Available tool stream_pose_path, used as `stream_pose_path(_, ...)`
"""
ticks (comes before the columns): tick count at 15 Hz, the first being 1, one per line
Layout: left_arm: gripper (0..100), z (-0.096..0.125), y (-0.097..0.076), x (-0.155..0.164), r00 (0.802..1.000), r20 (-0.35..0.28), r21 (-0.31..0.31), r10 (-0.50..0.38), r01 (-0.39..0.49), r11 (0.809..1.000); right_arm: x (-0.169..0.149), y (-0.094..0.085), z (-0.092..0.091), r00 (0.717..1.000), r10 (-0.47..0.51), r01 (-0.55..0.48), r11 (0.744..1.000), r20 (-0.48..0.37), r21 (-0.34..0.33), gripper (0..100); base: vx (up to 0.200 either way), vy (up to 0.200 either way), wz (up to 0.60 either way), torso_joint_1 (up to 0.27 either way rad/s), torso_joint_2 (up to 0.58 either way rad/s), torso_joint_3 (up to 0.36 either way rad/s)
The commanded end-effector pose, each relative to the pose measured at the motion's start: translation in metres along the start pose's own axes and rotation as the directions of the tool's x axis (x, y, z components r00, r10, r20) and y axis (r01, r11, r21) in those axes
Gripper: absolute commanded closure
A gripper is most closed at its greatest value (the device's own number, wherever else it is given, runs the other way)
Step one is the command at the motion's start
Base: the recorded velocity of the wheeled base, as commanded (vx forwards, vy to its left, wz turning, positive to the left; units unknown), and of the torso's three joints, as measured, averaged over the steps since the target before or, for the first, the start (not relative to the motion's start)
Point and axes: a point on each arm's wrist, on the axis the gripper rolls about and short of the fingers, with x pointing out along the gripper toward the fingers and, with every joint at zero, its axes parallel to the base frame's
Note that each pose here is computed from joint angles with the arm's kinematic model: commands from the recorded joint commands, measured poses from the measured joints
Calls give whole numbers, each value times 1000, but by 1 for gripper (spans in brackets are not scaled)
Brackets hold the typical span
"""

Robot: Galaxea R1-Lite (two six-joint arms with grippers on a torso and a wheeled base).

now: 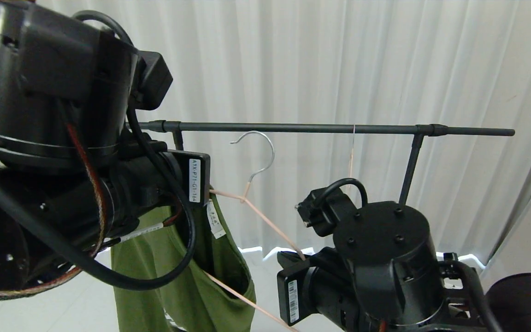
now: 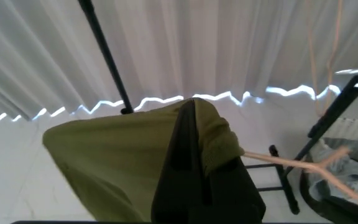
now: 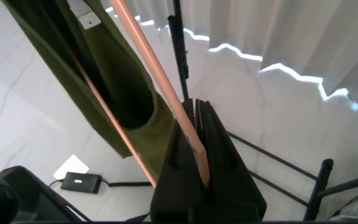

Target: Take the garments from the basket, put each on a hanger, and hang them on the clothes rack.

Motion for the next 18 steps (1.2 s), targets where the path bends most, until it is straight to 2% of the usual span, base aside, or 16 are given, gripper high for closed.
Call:
stream_pose_path(1,100,3,-7,-8,999,18,-3,-41,41,999,7,6,-5,1000,6,-6,1000,-11,-4,100,0,0,0,0,0,0)
stream_pose_path(5,100,2,-21,-20,993,27,-26,-115,116,993,10,11,-7,1000,19,-19,1000,-8,0,100,0,0,0,0,0,0)
stream_pose_path(15,100,-1,-13,-23,995,27,-34,-99,100,994,-21,-8,12,998,11,-15,998,56,64,100,0,0,0,0,0,0)
stream_pose_path(18,100,1,-10,-28,993,45,-45,-110,112,993,-27,-14,21,996,-3,-4,997,85,81,100,0,0,0,0,0,0)
